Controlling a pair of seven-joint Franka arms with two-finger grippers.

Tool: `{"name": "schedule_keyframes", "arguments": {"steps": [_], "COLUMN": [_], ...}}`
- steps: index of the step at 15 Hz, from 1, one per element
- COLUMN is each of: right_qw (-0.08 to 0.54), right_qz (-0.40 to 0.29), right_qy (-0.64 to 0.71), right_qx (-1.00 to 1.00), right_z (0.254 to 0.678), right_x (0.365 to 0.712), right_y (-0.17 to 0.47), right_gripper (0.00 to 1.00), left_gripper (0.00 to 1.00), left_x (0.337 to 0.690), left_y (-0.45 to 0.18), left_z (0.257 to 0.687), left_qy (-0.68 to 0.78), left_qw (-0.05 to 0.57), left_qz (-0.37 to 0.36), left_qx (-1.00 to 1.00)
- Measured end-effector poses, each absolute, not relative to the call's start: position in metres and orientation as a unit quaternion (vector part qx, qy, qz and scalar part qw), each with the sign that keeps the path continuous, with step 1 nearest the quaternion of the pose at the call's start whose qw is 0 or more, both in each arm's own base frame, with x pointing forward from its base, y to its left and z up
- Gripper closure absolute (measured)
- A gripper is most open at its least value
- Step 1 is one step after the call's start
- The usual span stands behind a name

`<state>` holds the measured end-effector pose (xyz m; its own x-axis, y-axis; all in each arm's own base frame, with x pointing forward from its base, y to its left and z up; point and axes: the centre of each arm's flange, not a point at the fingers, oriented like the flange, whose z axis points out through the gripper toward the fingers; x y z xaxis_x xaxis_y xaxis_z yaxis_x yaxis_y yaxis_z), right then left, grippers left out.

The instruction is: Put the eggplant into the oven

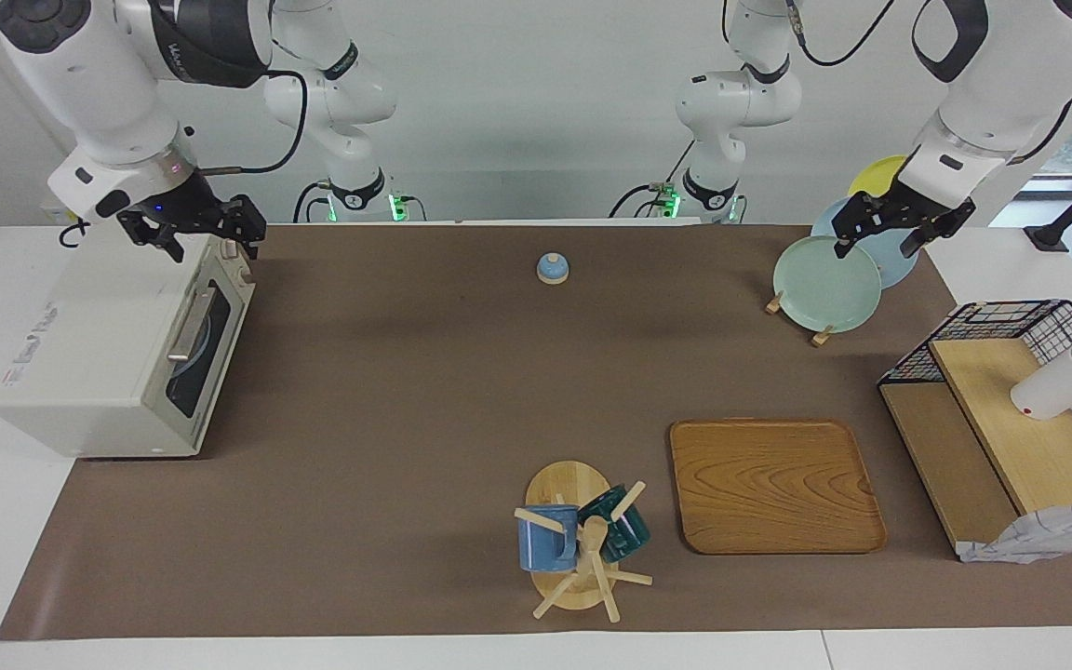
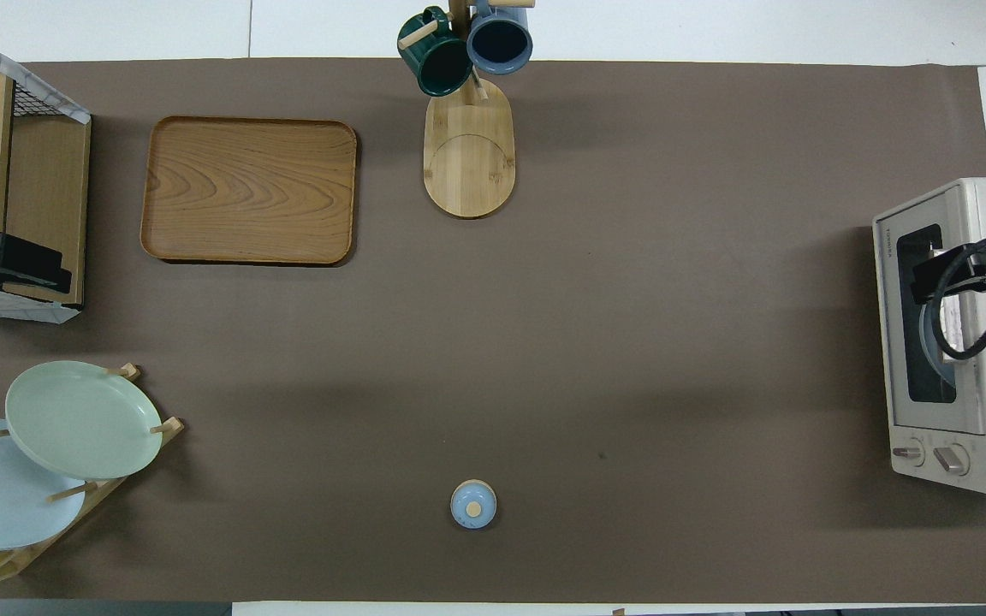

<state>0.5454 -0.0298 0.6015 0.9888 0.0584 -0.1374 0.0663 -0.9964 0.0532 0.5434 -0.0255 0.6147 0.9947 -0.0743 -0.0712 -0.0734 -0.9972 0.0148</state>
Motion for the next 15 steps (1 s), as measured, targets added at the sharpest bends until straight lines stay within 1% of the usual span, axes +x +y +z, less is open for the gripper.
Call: {"name": "schedule_keyframes", "arguments": {"steps": [15], "right_qw": [0.011], "right_qz": [-0.048], "right_qy": [0.016], "right_qx": [0.999], "right_z": [0.617], "right_x": [0.545], "right_y": [-0.029], "right_gripper": [0.0], "left_gripper": [0.0], "left_x": [0.543], "left_y": [-0.026], "left_z": [0.615], "left_qy": [-0.037], "left_qw": [0.006], "left_qz": [-0.036], "left_qx": [0.999]}}
